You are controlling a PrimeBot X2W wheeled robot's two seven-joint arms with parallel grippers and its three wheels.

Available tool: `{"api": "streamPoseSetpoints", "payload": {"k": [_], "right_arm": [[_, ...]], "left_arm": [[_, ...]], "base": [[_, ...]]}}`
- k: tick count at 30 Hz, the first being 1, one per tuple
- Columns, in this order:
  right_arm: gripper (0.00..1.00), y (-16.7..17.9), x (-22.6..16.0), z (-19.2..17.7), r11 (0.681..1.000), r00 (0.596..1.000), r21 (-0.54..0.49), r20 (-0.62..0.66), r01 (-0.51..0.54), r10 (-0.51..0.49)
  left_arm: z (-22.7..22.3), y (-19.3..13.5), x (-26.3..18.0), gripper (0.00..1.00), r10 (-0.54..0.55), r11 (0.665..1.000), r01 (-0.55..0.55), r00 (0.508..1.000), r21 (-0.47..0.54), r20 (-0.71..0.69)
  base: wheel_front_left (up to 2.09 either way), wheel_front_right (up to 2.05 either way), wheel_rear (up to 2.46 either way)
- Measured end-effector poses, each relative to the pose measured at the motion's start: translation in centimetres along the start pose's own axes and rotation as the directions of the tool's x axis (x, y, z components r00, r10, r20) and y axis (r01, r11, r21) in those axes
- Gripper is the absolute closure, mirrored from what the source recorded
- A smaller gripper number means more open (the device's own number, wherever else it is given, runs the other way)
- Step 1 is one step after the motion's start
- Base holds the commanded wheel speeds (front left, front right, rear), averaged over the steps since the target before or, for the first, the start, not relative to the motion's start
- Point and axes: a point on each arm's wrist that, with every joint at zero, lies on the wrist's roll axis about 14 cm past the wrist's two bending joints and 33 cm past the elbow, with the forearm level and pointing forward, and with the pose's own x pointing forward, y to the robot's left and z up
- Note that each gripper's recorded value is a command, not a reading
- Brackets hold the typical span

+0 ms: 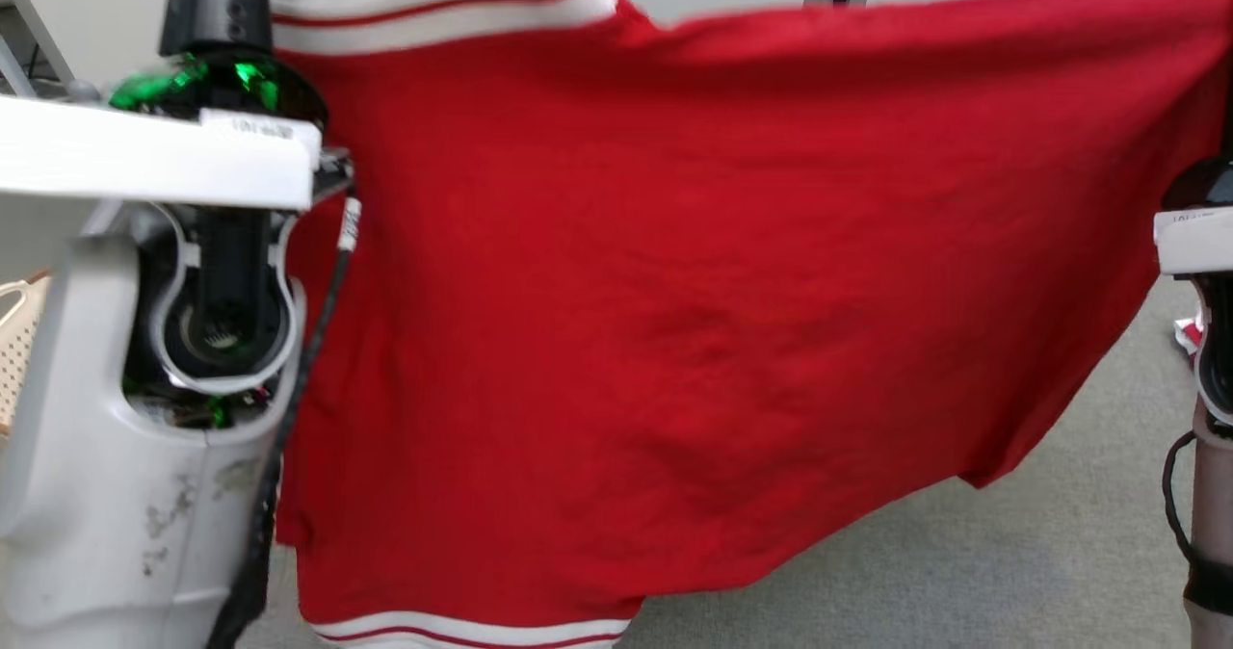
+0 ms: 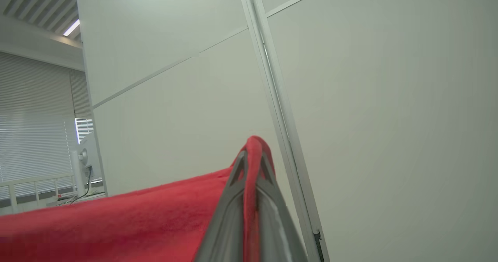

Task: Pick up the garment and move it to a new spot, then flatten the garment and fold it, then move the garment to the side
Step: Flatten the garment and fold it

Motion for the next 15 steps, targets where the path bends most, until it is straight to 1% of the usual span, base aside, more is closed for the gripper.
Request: {"api": "streamPoseSetpoints", "payload": {"k": [1,3,5,6,10,12,13,15], "right_arm": [[1.00,-0.4,0.1,-0.4,1.000,1.000,-0.006,-0.017,0.012,-0.012],[1.00,-1.1,0.7,-1.4,1.000,0.998,0.002,-0.056,0.029,-0.029],[1.00,-1.4,2.2,-2.0,0.999,0.997,0.015,-0.077,0.030,-0.029],[1.00,-1.5,3.2,-2.3,1.000,0.996,0.007,-0.086,0.026,-0.026],[1.00,-2.5,7.6,-4.5,1.000,0.992,-0.020,-0.123,0.004,-0.007],[1.00,-3.8,9.8,-5.6,1.000,0.991,-0.021,-0.130,0.016,-0.019],[1.00,-4.3,10.9,-6.0,0.998,0.992,-0.060,-0.127,0.011,-0.019],[1.00,-5.3,13.1,-7.1,0.997,0.993,-0.072,-0.115,0.014,-0.022]], "left_arm": [[-0.1,0.5,0.3,1.00,0.008,1.000,-0.008,1.000,0.022,-0.006],[-0.7,1.8,1.3,1.00,0.041,0.999,-0.040,0.999,0.024,-0.032],[-1.6,3.2,2.6,1.00,0.060,0.998,-0.058,0.996,0.032,-0.063],[-1.6,4.3,3.4,1.00,0.078,0.996,-0.075,0.995,0.053,-0.064],[-3.3,8.9,7.4,1.00,0.153,0.987,-0.149,0.985,0.054,-0.085],[-4.1,11.5,9.3,1.00,0.205,0.979,-0.206,0.975,-0.002,-0.081],[-4.6,12.6,10.2,1.00,0.211,0.977,-0.212,0.974,-0.001,-0.078],[-5.2,14.3,12.1,1.00,0.206,0.978,-0.204,0.977,0.040,-0.059]], "base": [[0.00,0.00,0.00],[0.00,0.00,0.00],[0.00,0.00,0.00],[0.00,0.00,0.00],[0.00,0.00,0.00],[0.00,0.00,0.00],[0.00,0.00,0.00],[0.00,0.00,0.00]]}}
